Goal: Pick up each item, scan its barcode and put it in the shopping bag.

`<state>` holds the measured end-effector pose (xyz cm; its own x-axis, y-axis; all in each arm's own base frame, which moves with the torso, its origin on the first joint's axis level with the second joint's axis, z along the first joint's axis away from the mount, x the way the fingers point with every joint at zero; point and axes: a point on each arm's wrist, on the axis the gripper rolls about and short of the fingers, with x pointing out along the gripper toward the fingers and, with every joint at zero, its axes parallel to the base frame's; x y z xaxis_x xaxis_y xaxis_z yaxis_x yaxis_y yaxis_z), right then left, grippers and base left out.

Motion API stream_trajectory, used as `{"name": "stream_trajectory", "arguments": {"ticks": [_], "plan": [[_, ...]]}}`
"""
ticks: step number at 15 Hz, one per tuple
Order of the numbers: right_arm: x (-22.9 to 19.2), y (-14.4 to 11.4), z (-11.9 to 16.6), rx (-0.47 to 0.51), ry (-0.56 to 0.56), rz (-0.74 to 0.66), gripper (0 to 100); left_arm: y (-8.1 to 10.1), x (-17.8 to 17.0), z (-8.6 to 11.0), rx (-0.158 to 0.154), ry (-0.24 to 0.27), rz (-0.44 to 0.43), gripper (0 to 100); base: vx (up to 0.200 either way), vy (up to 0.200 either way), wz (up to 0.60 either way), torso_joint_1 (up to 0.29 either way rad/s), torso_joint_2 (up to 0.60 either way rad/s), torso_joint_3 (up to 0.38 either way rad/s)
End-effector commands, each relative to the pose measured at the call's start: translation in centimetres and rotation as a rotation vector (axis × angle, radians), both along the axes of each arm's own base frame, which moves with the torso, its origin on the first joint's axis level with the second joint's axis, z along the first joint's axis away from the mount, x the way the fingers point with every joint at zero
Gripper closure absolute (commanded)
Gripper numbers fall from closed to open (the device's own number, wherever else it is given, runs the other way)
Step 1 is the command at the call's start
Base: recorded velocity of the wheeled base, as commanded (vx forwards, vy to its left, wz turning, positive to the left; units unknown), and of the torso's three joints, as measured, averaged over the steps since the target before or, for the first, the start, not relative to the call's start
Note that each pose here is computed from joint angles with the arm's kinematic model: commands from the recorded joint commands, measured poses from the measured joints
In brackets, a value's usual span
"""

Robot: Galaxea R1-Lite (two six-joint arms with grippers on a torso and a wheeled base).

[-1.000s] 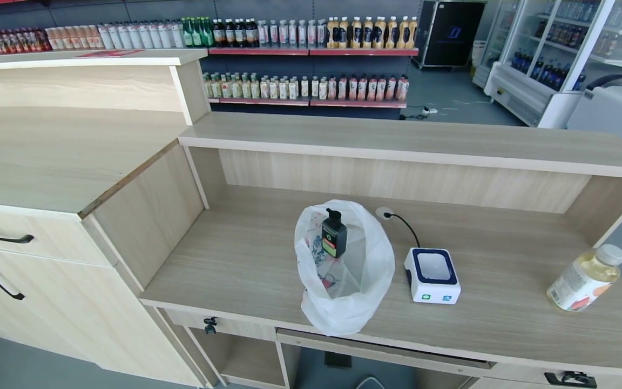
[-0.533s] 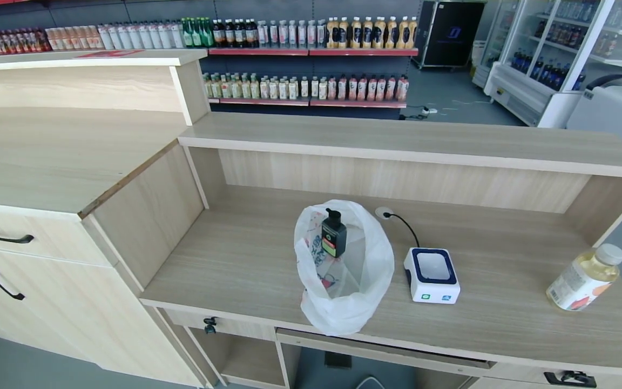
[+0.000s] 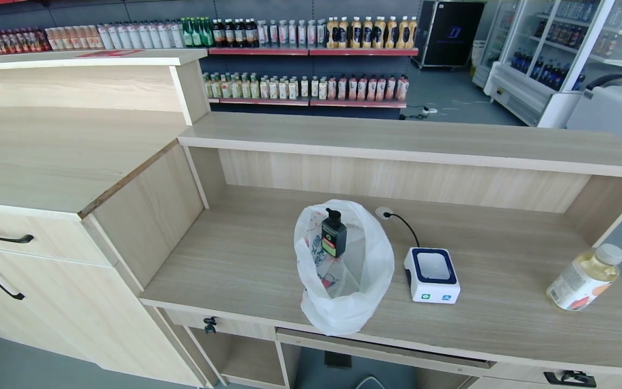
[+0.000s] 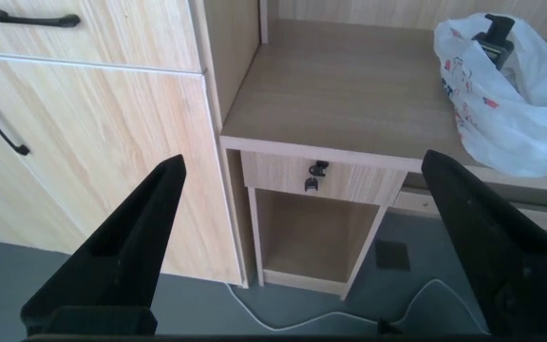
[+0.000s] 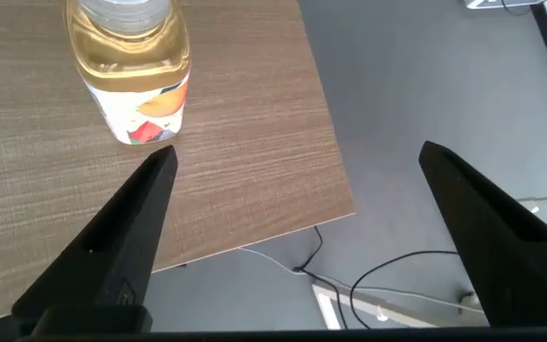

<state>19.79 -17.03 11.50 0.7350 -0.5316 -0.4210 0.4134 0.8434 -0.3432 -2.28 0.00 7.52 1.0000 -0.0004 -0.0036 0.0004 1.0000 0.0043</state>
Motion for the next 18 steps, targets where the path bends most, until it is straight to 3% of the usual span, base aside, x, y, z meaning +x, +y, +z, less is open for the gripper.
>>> {"name": "stream_trajectory", "arguments": {"ticks": [1, 4, 7, 12, 14, 18], "plan": [[0.2, -0.2, -0.4, 0.002, 0.006, 0.002, 0, 0.0, 0.0, 0.0, 0.000, -0.001, 0.000, 0, 0.000, 0.000, 0.00, 0.000, 0.00, 0.000], [0.0, -0.9, -0.7, 0.002, -0.005, -0.020, 0, 0.0, 0.0, 0.0, 0.000, -0.001, 0.000, 0, 0.000, 0.000, 0.00, 0.000, 0.00, 0.000], [-0.2, -1.3, -1.5, 0.047, -0.008, 0.044, 0, 0.0, 0.0, 0.0, 0.000, -0.001, 0.000, 0, 0.000, 0.000, 0.00, 0.000, 0.00, 0.000], [0.1, -1.6, -0.6, -0.113, -0.035, 0.112, 0, 0.0, 0.0, 0.0, 0.000, -0.001, 0.000, 0, 0.000, 0.000, -0.12, 0.001, 0.00, 0.000], [-0.1, -2.0, -0.5, -0.108, -0.061, 0.155, 0, 0.0, 0.0, 0.0, 0.000, -0.001, 0.000, 0, 0.000, 0.000, -0.60, -0.085, 0.15, 0.085], [-0.1, -2.4, -1.4, -0.044, -0.067, 0.203, 0, 0.0, 0.0, 0.0, 0.000, -0.001, 0.000, 0, 0.000, 0.000, 0.00, -0.087, 0.18, 0.085]]}}
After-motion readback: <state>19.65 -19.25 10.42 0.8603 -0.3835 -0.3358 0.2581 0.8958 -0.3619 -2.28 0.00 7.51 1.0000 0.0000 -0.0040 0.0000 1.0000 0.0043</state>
